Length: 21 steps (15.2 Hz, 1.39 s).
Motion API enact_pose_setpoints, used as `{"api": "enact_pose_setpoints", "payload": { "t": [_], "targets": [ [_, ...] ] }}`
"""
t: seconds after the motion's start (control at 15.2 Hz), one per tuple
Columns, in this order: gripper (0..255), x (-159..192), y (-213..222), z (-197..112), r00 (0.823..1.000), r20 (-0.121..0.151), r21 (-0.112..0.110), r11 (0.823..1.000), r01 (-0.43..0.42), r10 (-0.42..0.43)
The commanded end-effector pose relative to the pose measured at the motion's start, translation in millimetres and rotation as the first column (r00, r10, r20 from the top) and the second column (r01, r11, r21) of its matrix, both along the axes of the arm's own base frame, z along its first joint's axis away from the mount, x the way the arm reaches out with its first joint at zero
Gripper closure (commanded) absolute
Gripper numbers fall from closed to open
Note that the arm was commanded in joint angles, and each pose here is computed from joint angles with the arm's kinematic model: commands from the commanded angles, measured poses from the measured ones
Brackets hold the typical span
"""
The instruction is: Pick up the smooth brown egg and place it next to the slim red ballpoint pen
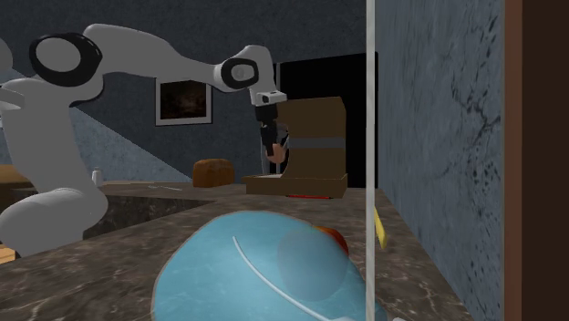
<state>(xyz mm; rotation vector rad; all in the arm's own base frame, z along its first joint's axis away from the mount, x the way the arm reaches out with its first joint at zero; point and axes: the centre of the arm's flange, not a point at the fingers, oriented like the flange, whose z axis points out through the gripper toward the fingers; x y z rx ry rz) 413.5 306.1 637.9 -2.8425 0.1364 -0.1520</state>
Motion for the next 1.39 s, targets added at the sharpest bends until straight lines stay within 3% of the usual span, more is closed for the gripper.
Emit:
{"api": "enact_pose_setpoints", "payload": {
  "t": [0.0, 0.2, 1.32],
  "targets": [
    [255, -8.8, 25.9, 5.8, 1.000, 0.000, 0.001, 1.000, 0.002, -0.002],
    [255, -21.2, 66.7, 10.0, 1.000, 0.000, 0.001, 1.000, 0.002, -0.002],
    [255, -21.2, 66.7, -79.7, 1.000, 0.000, 0.001, 1.000, 0.002, -0.002]
  ]
}}
